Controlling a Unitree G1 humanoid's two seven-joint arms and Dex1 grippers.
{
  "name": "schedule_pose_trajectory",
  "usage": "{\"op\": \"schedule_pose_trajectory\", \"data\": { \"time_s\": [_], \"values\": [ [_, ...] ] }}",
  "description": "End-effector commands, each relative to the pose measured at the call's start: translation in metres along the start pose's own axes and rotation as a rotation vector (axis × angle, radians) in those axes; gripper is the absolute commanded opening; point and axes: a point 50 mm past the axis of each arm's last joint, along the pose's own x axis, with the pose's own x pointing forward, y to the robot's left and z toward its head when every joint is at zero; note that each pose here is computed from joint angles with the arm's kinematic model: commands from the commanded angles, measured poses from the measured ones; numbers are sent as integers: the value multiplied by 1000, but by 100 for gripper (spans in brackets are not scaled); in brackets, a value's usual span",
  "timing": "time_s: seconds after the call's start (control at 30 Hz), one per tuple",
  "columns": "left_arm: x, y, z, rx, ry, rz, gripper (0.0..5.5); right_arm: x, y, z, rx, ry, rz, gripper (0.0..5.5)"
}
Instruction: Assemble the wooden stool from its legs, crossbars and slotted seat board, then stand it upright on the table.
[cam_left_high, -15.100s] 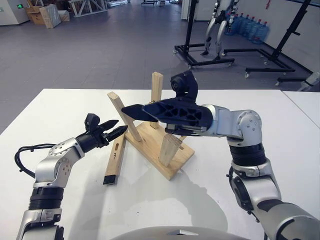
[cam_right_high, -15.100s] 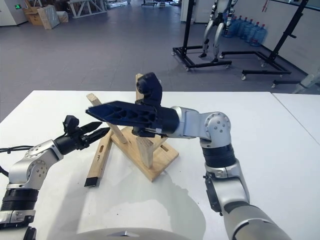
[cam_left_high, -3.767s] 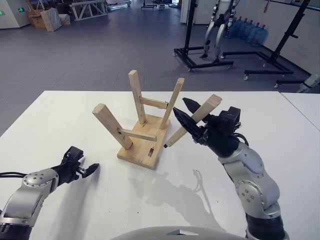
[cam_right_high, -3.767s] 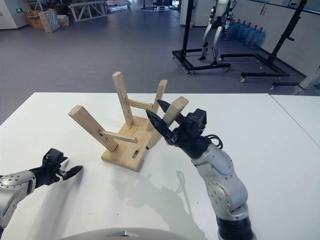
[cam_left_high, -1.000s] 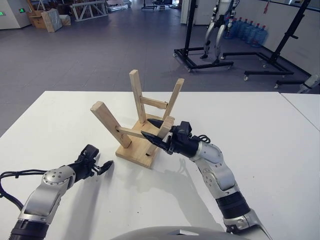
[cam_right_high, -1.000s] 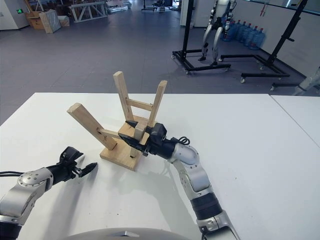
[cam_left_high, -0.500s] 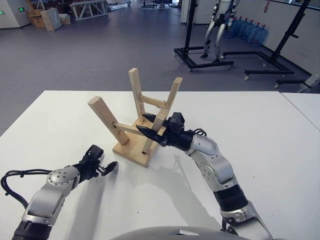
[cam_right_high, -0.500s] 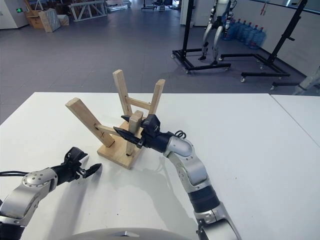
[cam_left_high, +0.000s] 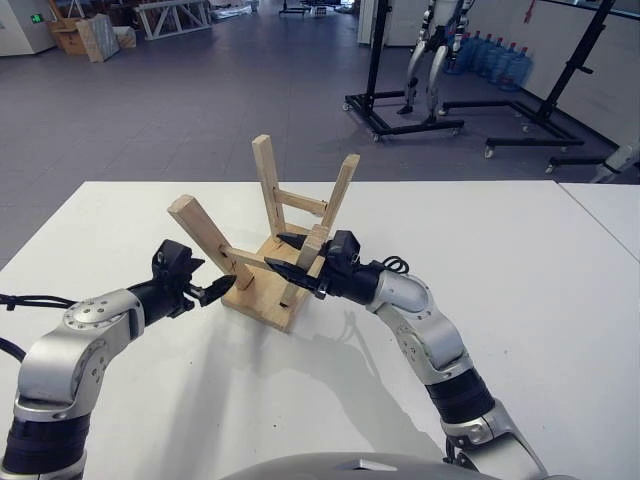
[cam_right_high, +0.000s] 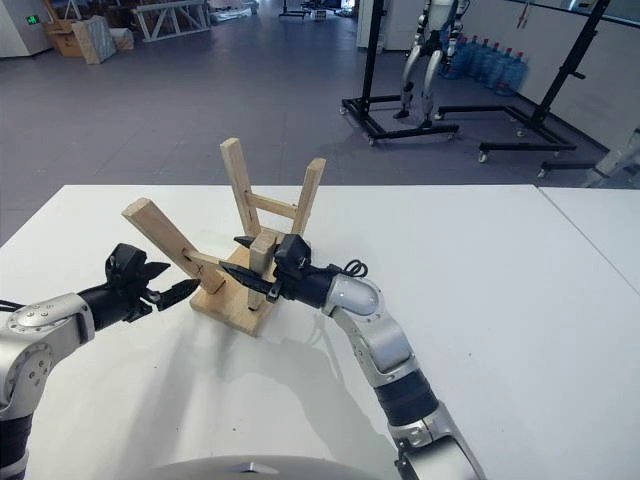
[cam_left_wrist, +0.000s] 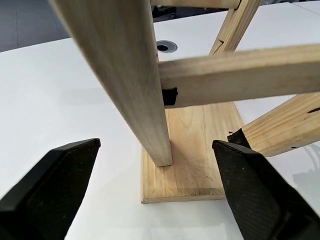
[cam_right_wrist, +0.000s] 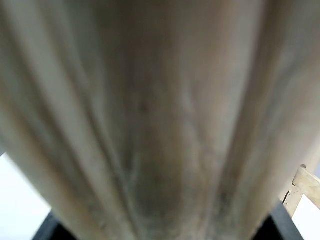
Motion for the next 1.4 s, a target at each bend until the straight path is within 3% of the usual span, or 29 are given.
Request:
{"op": "schedule_pose_trajectory", "data": {
  "time_s": [0.03,0.27,0.57,0.7,0.87,1.2,1.4],
  "values": [
    [-1,-6,7,11,2,-23,412,0,1,-8,1,55,2,204],
    [-13,-4,15,13,17,-52,412,3,-3,-7,18,54,-17,204],
    [-17,-4,-7,65,174,-31,412,10,-7,-10,33,114,-30,204],
    [-25,-4,-1,62,186,-55,412,10,-7,-12,41,137,-37,204],
    [-38,-4,30,4,57,-125,412,10,-8,-13,54,149,-48,204],
    [-71,-17,137,-229,-560,-472,412,8,-9,-13,54,152,-60,204],
    [-45,-27,134,-593,-577,-496,412,9,-9,-13,51,146,-59,204]
  ]
}}
